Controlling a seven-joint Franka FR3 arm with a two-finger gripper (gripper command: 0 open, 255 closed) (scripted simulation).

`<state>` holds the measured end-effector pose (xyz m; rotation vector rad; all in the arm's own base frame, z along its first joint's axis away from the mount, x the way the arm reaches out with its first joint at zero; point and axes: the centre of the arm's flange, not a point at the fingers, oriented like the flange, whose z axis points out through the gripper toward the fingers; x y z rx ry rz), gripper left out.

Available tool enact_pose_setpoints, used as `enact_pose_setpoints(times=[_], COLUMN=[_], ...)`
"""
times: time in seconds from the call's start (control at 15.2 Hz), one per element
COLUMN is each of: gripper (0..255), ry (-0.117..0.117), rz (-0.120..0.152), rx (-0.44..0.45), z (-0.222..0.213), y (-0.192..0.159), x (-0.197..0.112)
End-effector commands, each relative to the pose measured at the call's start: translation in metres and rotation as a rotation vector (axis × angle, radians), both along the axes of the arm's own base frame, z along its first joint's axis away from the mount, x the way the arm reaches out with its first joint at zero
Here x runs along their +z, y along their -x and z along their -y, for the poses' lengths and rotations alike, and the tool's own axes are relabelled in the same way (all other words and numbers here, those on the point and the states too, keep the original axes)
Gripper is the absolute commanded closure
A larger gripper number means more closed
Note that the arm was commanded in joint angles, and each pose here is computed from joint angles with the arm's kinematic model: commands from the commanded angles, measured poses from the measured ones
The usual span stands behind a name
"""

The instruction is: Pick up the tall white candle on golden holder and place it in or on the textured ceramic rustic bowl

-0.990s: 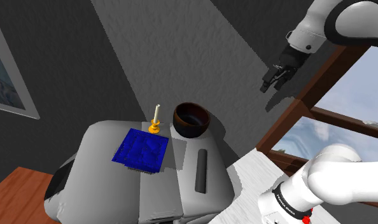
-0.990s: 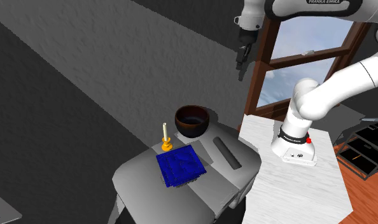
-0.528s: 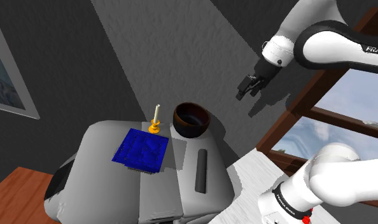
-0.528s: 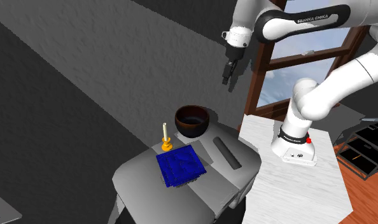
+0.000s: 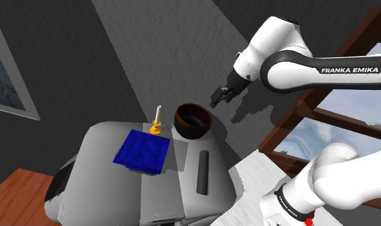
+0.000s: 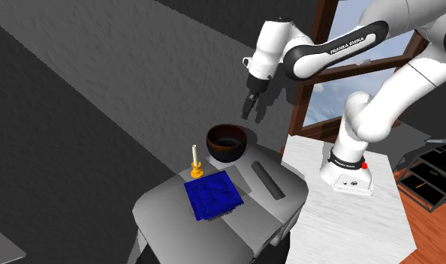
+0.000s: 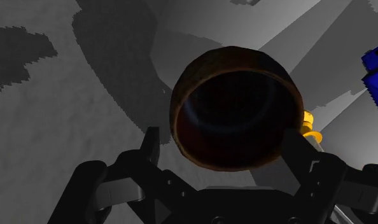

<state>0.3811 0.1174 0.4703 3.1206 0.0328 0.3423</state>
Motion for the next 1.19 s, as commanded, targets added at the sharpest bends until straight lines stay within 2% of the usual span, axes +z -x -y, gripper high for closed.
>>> enact_pose_setpoints(times=[0.0,1.12], gripper=[0,0], ry=[-0.003,-0.015], rz=[0.026,0.215], rx=[0.018,0.166], z=[-0.017,-0.170], y=[-0.007,-0.089], x=[-0.012,-0.118])
